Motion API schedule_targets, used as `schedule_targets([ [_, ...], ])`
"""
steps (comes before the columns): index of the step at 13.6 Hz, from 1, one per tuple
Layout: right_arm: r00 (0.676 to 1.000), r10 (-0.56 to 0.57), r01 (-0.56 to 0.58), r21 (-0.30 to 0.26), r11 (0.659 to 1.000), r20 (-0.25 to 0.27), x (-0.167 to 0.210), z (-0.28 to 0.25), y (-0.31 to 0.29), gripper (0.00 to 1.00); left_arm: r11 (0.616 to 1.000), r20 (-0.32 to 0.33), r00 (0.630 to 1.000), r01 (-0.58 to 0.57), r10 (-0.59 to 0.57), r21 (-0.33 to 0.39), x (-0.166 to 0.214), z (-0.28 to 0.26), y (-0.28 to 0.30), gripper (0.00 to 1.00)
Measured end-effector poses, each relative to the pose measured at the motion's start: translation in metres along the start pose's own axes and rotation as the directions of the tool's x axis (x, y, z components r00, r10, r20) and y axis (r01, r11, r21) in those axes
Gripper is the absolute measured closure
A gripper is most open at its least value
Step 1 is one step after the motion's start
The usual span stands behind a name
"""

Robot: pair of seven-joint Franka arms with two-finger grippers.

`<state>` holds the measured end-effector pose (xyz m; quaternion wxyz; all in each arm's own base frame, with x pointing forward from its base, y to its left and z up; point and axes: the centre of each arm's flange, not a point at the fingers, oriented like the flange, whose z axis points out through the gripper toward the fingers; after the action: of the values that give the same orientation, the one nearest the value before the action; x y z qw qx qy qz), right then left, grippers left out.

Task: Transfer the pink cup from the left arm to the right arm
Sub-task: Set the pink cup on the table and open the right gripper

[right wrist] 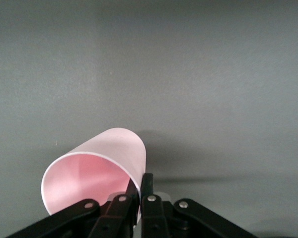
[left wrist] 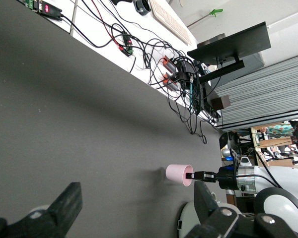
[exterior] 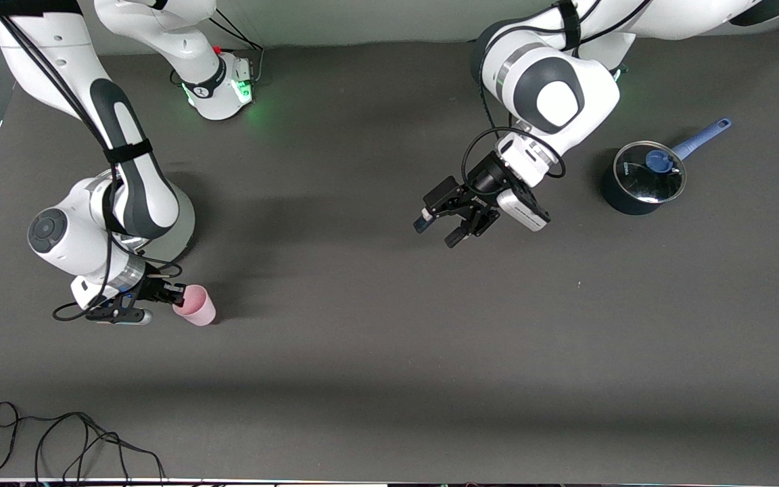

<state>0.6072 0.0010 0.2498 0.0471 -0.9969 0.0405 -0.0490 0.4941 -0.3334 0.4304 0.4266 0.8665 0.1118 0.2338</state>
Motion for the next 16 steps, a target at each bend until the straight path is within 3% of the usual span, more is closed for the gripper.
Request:
schedule_targets([
  [5,1.0,-0.002,0.002,0.019,1.0,0.018,-0.003,0.014,0.002,0.95,0.998,-0.053,0.998,-0.025,0.028,0.056,0.016,-0.004,-0.014,0.0],
  [10,0.999,-0.008,0.006,0.037,0.999,0.041,0.001,0.004,-0.004,0.48,0.989,-0.085,0.992,-0.078,0.089,0.126,0.019,0.0,-0.026,0.0],
  [14,0.997,-0.005,-0.003,0.105,0.994,0.082,0.021,-0.09,-0.002,0.05,0.968,-0.076,0.983,-0.15,0.168,0.201,0.009,0.017,-0.043,0.0],
  [16,0.996,-0.016,0.007,0.109,0.994,0.083,0.023,-0.151,0.011,0.0,0.964,-0.08,0.98,-0.161,0.181,0.212,0.013,0.018,-0.047,0.0],
])
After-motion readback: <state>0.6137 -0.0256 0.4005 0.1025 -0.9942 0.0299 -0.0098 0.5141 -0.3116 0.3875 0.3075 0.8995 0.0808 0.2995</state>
